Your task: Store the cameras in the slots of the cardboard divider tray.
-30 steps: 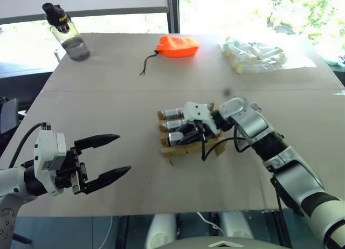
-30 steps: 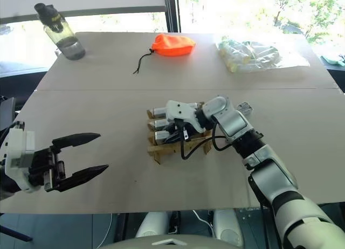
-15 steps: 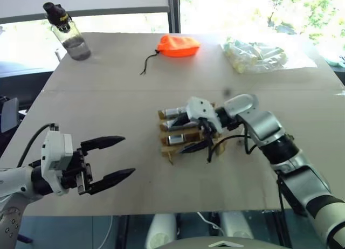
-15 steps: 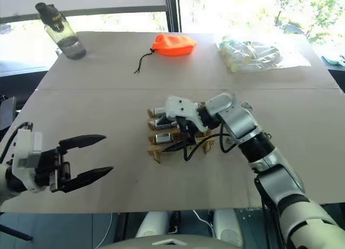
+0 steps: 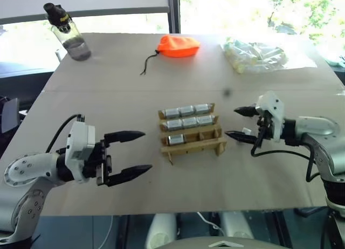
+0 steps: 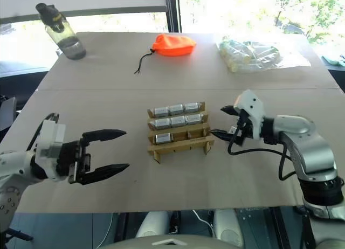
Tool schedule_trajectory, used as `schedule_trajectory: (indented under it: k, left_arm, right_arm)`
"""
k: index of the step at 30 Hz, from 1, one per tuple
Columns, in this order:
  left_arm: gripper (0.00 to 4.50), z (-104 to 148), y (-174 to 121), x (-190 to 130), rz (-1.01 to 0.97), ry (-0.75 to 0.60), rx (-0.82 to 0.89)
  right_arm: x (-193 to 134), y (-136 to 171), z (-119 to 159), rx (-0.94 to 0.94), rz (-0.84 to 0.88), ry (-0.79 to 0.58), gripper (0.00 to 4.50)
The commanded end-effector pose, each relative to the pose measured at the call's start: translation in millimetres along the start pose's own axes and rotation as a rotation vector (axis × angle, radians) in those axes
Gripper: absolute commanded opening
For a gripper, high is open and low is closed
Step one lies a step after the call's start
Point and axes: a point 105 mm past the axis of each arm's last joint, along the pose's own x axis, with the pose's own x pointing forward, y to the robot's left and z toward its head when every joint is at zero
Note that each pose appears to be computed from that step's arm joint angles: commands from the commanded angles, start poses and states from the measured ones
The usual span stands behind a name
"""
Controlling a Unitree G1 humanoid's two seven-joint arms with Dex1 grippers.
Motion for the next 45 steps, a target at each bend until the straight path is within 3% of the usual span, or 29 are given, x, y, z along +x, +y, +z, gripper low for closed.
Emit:
schedule_trajectory:
  k: [1, 6, 13, 35, 42, 43, 45]
  left_arm:
    - [4.50, 5, 8, 3, -0.046, -0.006, 0.023]
    - [4.50, 8, 20, 8, -0.094, -0.012, 0.049]
    - [4.50, 12, 31, 13, -0.146, -0.012, 0.071]
    - [4.50, 9, 28, 5, -0.123, 0.005, 0.063]
    - [4.50, 11, 28, 4, -0.123, 0.000, 0.066]
    - [4.50, 11, 28, 4, -0.123, 0.001, 0.067]
    - [4.50, 11, 28, 4, -0.124, 0.001, 0.067]
  right_arm:
    - [-16, 4, 8, 0.073, -0.235, -0.061, 4.43]
    - [-20, 13, -12, 0.273, -0.513, -0.056, 4.43]
    - [-10, 25, -25, 0.410, -0.697, -0.017, 4.43]
    - [17, 42, -37, 0.562, -0.691, 0.018, 4.43]
    - [17, 38, -37, 0.555, -0.716, 0.005, 1.19]
    - [17, 38, -37, 0.555, -0.716, 0.004, 0.82]
    - [17, 38, -37, 0.555, -0.716, 0.003, 0.70]
